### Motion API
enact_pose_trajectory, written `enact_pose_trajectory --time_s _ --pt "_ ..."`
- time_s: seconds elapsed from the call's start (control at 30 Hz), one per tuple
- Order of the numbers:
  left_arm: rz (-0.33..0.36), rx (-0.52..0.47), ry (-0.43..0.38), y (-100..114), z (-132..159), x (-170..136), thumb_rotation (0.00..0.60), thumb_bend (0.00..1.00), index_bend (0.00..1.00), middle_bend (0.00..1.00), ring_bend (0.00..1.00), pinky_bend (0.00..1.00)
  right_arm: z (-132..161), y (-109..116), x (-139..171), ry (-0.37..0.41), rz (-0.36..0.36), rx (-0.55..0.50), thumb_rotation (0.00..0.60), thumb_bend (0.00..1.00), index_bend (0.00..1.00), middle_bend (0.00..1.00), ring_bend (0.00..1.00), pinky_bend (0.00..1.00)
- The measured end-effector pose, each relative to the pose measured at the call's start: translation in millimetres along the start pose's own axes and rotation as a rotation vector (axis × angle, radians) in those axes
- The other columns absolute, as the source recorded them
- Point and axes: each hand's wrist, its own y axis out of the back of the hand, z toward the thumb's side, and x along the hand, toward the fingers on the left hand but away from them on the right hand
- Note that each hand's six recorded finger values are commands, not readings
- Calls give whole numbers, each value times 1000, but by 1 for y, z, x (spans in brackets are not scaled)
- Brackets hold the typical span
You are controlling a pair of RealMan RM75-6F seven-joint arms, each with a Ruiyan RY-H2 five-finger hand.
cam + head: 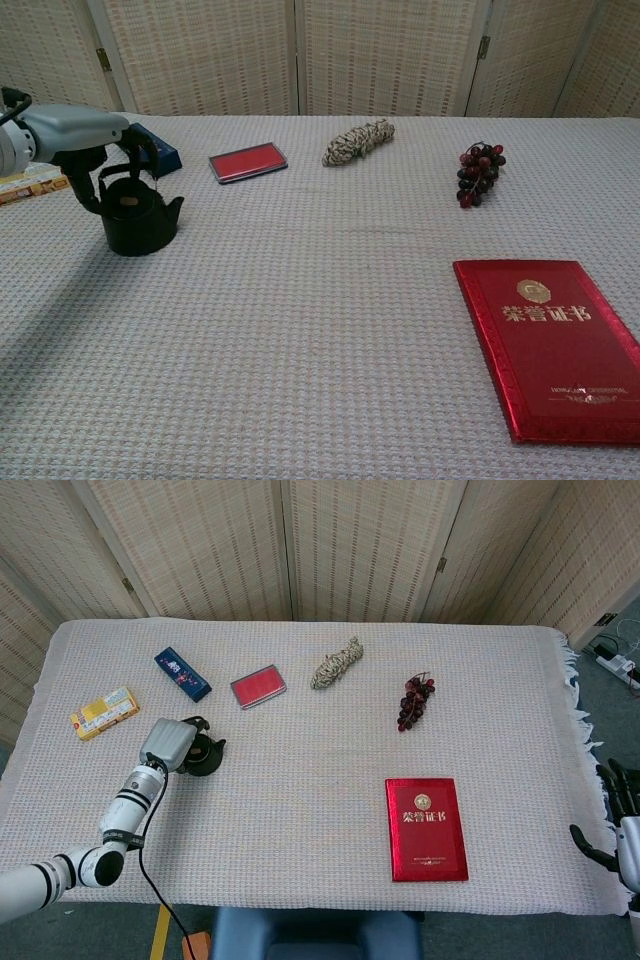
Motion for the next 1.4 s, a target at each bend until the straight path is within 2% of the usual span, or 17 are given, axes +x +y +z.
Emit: enact_pose_trajectory --time_s 0.17,0.4,0.57,0.77,1.27,1.4 --pt "18 12 -5 -1 -5 -12 600 165 249 306 810 725 1 -1 -1 4 3 0 600 304 0 66 251 61" --pt "9 5 11 -6 -10 -7 600 166 229 257 796 725 2 1 0 2 -1 0 600 304 0 66 257 61" --pt "19 -3 10 -4 -11 -11 600 166 229 257 796 725 1 0 1 -1 4 0 600 304 0 66 259 61" --pt "7 8 0 -9 -10 -18 600 166 230 256 798 725 2 0 0 1 2 0 600 304 0 66 260 66" --pt "-42 4 15 -26 -11 -12 600 165 230 256 802 725 1 -1 0 -2 1 -2 600 304 0 66 264 77" --pt "-24 -5 12 -22 -10 -14 600 165 231 256 798 725 2 0 -1 -1 0 1 600 304 0 66 264 77"
